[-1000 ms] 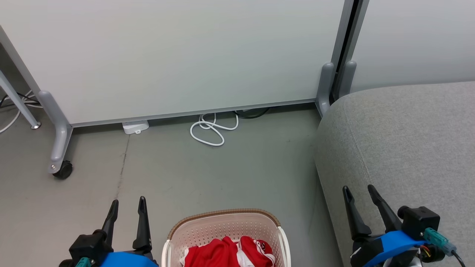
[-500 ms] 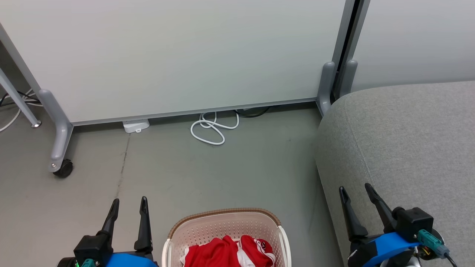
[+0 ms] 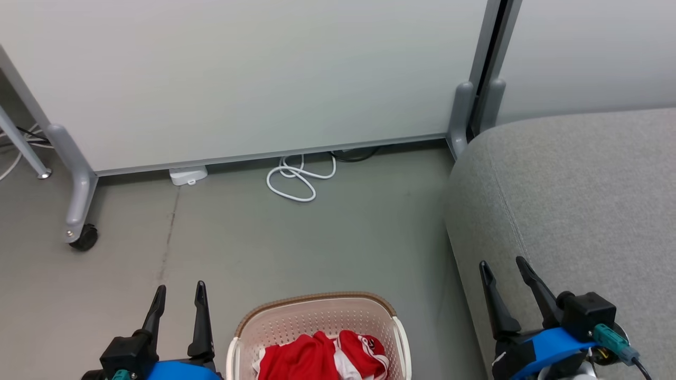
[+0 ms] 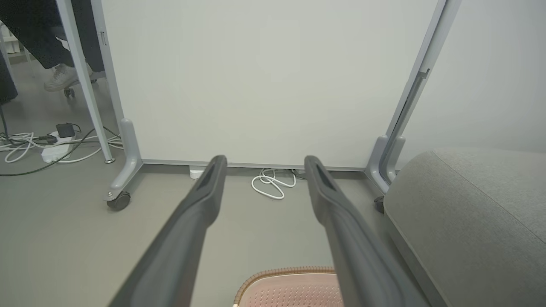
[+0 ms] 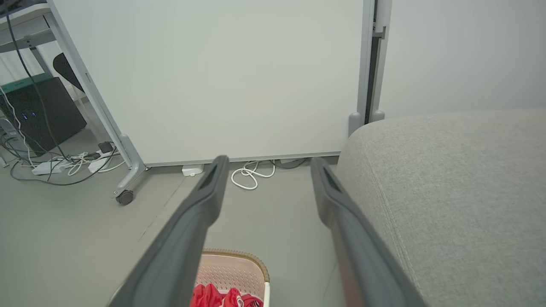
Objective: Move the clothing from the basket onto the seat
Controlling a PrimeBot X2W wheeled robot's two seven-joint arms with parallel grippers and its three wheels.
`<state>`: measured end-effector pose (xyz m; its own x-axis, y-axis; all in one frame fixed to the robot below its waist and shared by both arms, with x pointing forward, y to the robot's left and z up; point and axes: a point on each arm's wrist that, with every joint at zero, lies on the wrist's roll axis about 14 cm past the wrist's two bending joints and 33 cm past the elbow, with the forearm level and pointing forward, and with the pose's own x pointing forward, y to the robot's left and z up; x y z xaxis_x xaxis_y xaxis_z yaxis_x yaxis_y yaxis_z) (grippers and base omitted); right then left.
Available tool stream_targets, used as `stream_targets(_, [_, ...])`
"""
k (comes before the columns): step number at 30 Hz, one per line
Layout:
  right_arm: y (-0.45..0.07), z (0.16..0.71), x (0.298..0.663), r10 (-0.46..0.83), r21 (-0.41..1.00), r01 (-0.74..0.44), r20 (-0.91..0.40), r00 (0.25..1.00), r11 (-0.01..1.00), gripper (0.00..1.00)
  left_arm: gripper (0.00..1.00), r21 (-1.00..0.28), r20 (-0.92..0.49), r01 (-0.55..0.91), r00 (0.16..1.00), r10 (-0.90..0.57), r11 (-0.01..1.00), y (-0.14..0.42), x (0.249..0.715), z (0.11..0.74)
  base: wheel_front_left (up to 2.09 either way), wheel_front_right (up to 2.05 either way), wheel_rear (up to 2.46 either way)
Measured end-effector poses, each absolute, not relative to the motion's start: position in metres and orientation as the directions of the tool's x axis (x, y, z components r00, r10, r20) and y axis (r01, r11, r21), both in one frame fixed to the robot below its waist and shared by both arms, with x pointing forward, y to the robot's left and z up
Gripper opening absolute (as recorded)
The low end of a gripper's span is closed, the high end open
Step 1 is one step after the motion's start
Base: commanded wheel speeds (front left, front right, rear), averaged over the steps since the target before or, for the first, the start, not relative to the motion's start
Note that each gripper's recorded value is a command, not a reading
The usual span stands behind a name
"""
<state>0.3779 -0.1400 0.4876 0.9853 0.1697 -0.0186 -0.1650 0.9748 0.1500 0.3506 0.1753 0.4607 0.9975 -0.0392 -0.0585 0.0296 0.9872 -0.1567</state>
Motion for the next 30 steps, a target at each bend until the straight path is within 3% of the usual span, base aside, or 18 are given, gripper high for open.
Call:
stream_targets(9, [-0.143, 0.484, 0.393, 0.166, 0.133, -0.16, -0.029, 0.986, 0.978, 1.0, 1.0, -0.197, -0.19, 0.09, 0.973, -0.128, 0.976, 0.144, 0.375, 0.417, 0.0, 0.0, 0.0])
stream_targets(15, [-0.15, 0.477, 0.403, 0.152, 0.124, -0.146, -0.045, 0.987, 0.982, 1.0, 1.0, -0.219, -0.341, 0.153, 0.914, -0.222, 0.964, 0.114, 0.386, 0.364, 0.0, 0.0, 0.0])
stream_targets(22, [-0.154, 0.464, 0.422, 0.152, 0.111, -0.144, -0.067, 0.986, 0.983, 1.0, 1.0, -0.237, -0.512, 0.244, 0.791, -0.335, 0.94, 0.081, 0.4, 0.301, 0.0, 0.0, 0.0])
stream_targets(30, [-0.163, 0.43, 0.434, 0.13, 0.124, -0.114, -0.135, 0.982, 0.986, 1.0, 1.0, -0.286, -0.69, 0.24, 0.62, -0.373, 0.928, 0.064, 0.396, 0.225, 0.0, 0.0, 0.0])
